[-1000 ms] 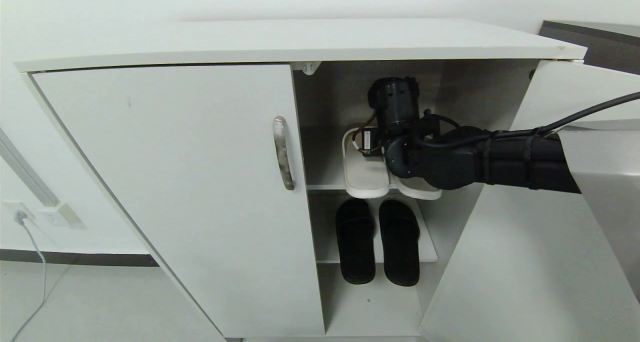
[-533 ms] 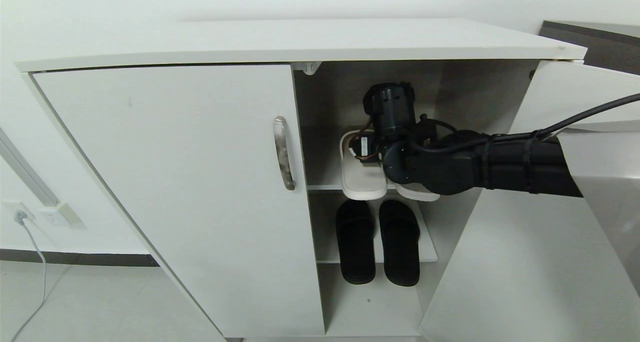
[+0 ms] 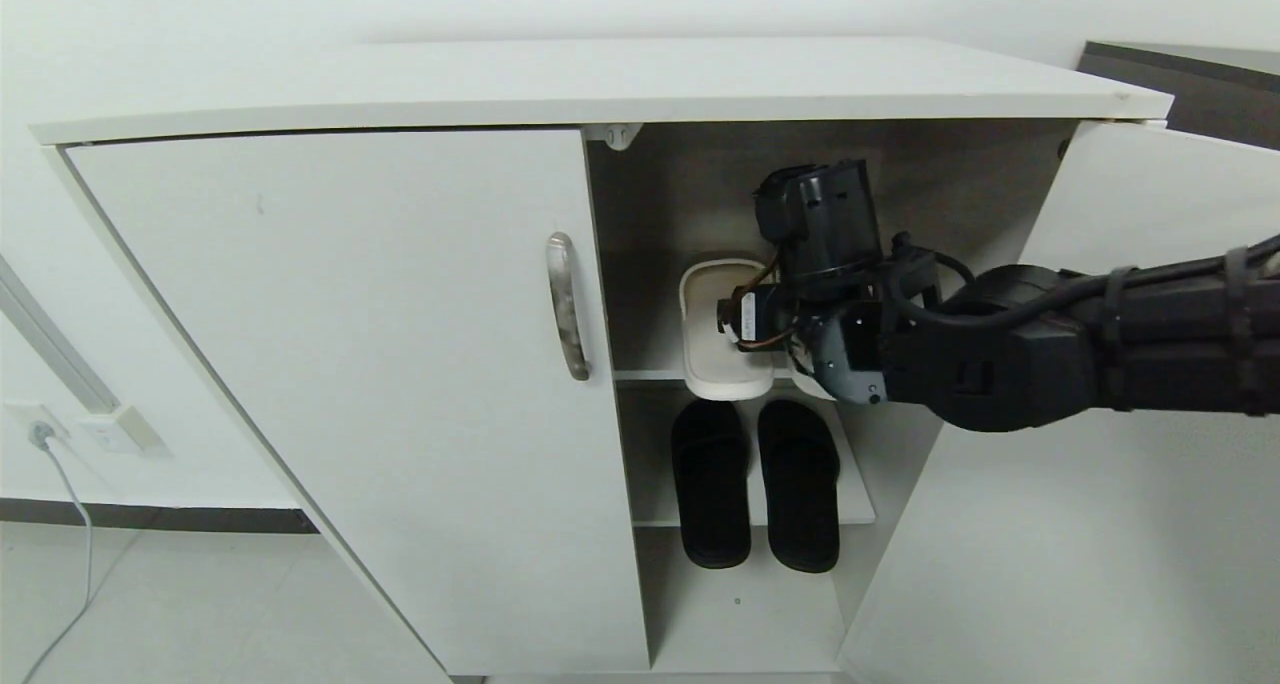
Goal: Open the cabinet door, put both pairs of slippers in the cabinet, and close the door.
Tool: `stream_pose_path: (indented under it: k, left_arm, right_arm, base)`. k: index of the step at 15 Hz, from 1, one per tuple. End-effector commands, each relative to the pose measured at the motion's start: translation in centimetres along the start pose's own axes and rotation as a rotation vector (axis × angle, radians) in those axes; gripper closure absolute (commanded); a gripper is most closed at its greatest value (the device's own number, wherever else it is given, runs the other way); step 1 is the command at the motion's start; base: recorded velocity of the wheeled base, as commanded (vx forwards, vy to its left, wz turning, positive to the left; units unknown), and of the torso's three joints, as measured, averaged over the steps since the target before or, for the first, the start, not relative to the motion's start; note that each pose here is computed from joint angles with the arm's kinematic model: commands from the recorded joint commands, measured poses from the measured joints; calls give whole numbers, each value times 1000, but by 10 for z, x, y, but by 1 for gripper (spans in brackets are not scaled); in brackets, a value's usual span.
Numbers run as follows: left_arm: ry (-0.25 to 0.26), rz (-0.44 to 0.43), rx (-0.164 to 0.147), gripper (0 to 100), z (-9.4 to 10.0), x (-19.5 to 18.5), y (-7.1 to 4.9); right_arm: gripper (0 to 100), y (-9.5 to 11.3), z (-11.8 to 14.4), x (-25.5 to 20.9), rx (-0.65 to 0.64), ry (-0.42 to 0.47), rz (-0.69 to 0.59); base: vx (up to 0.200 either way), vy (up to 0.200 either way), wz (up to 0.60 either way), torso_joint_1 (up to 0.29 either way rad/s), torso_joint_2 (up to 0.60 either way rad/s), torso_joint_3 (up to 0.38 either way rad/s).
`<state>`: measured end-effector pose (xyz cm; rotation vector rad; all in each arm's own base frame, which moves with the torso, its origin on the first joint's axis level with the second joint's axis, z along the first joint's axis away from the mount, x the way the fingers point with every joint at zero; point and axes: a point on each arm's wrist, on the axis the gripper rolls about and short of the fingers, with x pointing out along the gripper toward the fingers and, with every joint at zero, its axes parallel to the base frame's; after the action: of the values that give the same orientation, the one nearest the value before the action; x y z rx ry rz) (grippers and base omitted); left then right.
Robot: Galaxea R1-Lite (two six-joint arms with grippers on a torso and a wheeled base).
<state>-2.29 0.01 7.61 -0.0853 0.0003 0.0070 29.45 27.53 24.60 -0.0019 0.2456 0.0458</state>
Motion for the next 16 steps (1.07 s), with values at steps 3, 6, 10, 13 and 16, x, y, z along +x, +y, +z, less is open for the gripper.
stream_pose_path:
  k: [3,6,10,13,16]
  left_arm:
    - [-1,1,-1,100,0,0,0]
    - [1,1,-1,100,0,0,0]
    - [1,1,-1,100,0,0,0]
    - [-1,2,1,100,0,0,0]
    - [-1,2,1,100,0,0,0]
  right_arm:
    - [0,-14,2,-55,21,-25,102]
    - [0,-21,-13,-98,-3,-19,231]
    - [100,-17,-47,-111,-8,-36,316]
    - [100,-13,-60,-106,-25,-26,368]
    - [100,-5,-70,-97,-39,-11,361]
  base:
    - [0,0,0,0,0,0]
    - [0,0,0,0,0,0]
    - [0,0,0,0,0,0]
    - [0,0,0,0,0,0]
    - [0,0,0,0,0,0]
